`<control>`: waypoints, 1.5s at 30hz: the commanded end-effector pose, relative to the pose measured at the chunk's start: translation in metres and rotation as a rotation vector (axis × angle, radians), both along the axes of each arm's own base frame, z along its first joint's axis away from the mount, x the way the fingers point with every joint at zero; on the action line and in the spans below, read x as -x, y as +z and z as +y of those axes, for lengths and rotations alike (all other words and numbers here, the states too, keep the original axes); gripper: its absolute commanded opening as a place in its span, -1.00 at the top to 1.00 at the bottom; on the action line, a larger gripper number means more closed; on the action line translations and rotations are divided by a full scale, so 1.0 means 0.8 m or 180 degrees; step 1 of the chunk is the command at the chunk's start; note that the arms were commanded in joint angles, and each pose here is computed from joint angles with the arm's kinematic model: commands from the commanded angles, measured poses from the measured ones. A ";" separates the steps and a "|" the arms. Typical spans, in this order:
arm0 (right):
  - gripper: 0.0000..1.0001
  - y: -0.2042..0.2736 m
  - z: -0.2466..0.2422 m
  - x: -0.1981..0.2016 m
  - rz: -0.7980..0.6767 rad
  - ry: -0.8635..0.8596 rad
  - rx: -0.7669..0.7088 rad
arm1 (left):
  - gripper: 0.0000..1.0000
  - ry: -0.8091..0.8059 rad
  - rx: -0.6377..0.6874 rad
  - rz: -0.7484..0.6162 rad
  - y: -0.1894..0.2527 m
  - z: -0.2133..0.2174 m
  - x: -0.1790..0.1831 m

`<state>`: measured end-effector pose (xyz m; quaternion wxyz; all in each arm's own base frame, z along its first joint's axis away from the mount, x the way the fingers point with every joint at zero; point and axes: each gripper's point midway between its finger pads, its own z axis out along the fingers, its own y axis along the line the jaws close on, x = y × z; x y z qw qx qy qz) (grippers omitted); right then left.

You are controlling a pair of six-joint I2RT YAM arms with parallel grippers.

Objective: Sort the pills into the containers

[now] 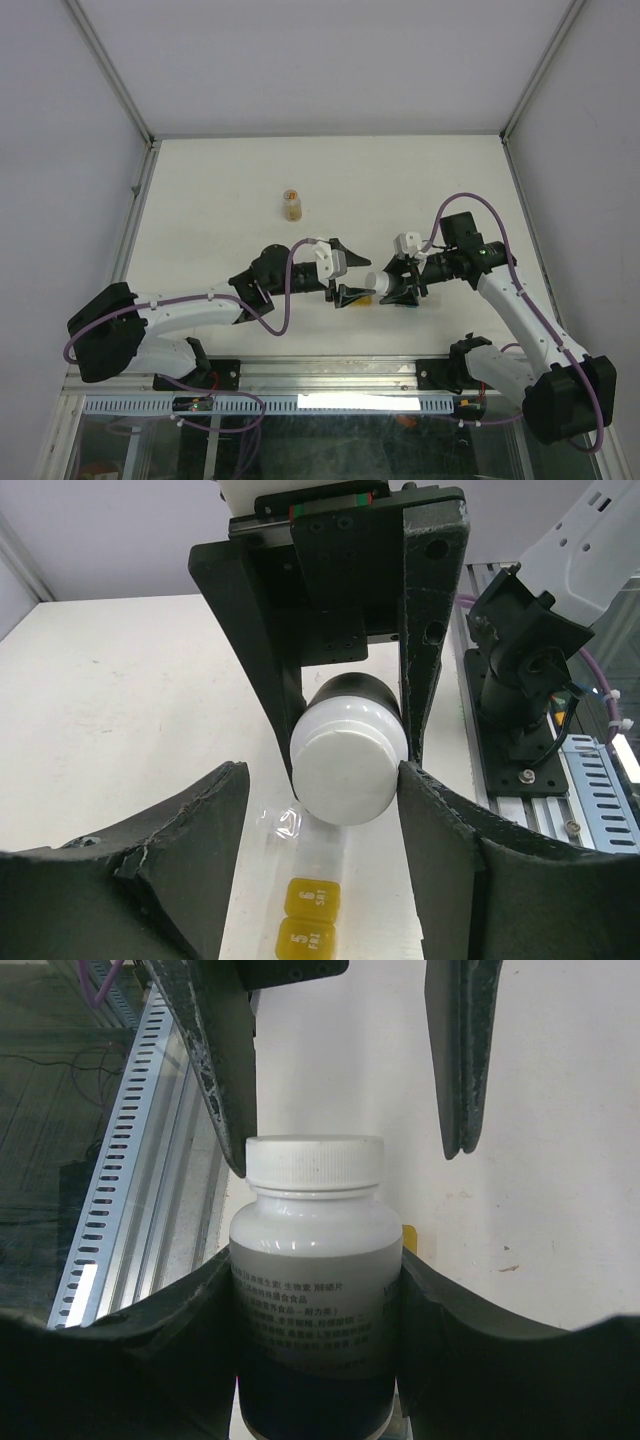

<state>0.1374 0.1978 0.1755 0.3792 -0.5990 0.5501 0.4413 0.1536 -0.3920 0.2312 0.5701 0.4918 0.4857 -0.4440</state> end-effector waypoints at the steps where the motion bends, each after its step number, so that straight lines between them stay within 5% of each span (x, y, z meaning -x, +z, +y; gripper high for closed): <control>1: 1.00 0.026 0.008 -0.003 -0.0179 0.0102 -0.0173 | -0.22 -0.0098 0.0241 -0.0121 0.038 -0.009 -0.002; 6: 1.00 0.025 0.008 -0.003 -0.0170 0.0101 -0.0169 | -0.12 -0.0190 0.0215 -0.0059 0.036 -0.013 0.001; 12: 1.00 0.024 0.008 -0.003 -0.0162 0.0100 -0.0160 | 0.42 -0.0223 0.0281 0.0073 0.041 -0.015 0.001; 20: 1.00 0.021 0.007 -0.011 -0.0120 0.0017 -0.0092 | 0.94 0.0055 0.0623 0.1232 0.054 -0.011 -0.006; 26: 1.00 0.017 0.007 -0.018 -0.0048 -0.0046 -0.0046 | 1.00 0.0523 0.1071 0.2166 0.068 -0.001 -0.020; 34: 1.00 0.008 0.007 -0.023 0.0059 -0.0101 0.0017 | 1.00 0.1100 0.1266 0.2657 0.070 0.008 -0.044; 45: 1.00 0.001 0.005 -0.031 0.0113 -0.0189 0.0075 | 1.00 0.1250 0.1452 0.3335 0.074 0.017 -0.046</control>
